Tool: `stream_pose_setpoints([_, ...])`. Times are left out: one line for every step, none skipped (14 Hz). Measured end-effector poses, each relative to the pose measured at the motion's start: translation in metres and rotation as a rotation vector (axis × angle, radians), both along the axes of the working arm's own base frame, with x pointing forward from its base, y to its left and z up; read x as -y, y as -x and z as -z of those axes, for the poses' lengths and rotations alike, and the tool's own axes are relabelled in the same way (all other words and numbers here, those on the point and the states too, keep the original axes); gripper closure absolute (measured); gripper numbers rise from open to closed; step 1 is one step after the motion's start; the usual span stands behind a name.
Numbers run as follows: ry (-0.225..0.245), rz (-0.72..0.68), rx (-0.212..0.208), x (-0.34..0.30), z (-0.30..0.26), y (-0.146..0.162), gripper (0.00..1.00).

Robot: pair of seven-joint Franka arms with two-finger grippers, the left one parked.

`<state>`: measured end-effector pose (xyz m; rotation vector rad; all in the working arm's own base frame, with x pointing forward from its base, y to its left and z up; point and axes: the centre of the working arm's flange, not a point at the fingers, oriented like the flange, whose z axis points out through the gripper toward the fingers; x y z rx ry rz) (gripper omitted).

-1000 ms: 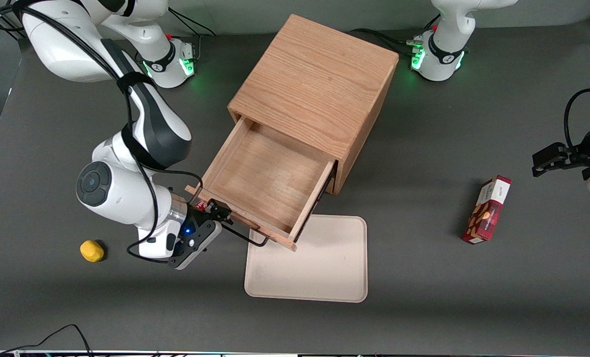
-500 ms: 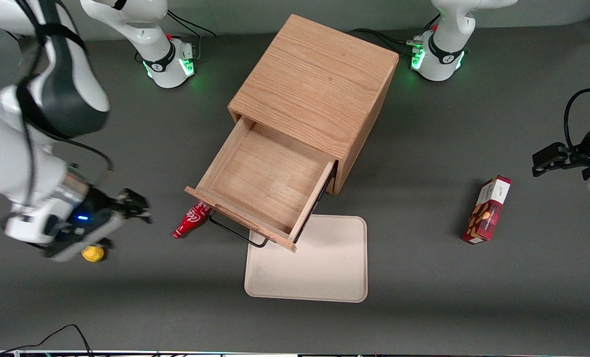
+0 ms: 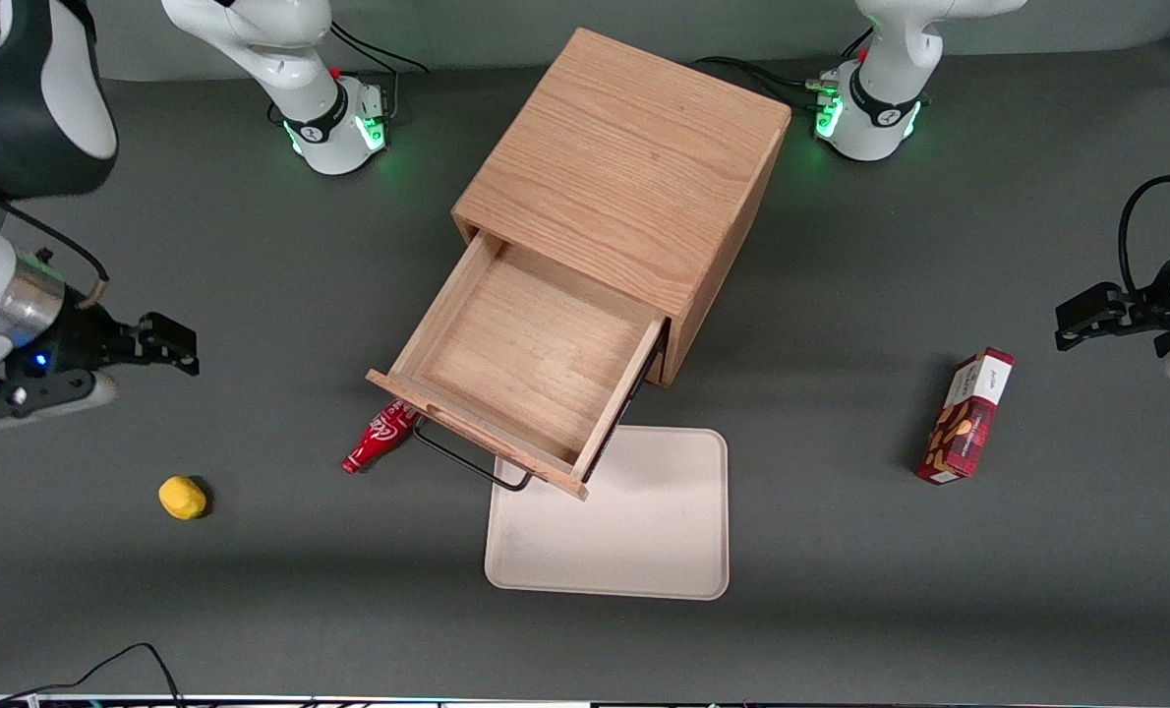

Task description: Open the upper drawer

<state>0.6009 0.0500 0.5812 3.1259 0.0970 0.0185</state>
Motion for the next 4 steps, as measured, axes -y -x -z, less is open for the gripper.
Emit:
stream_pose_setpoints([-0.032, 0.114, -0.013, -0.003, -0.010, 0.015, 0.00])
stream_pose_setpoints([-0.045, 0.186, -0.014, -0.002, -0.018, 0.030, 0.00])
stream_pose_setpoints([-0.040, 0.220, -0.008, 0.002, -0.024, 0.041, 0.00])
stream_pose_setpoints([-0.029, 0.234, -0.003, 0.008, -0.027, 0.048, 0.00])
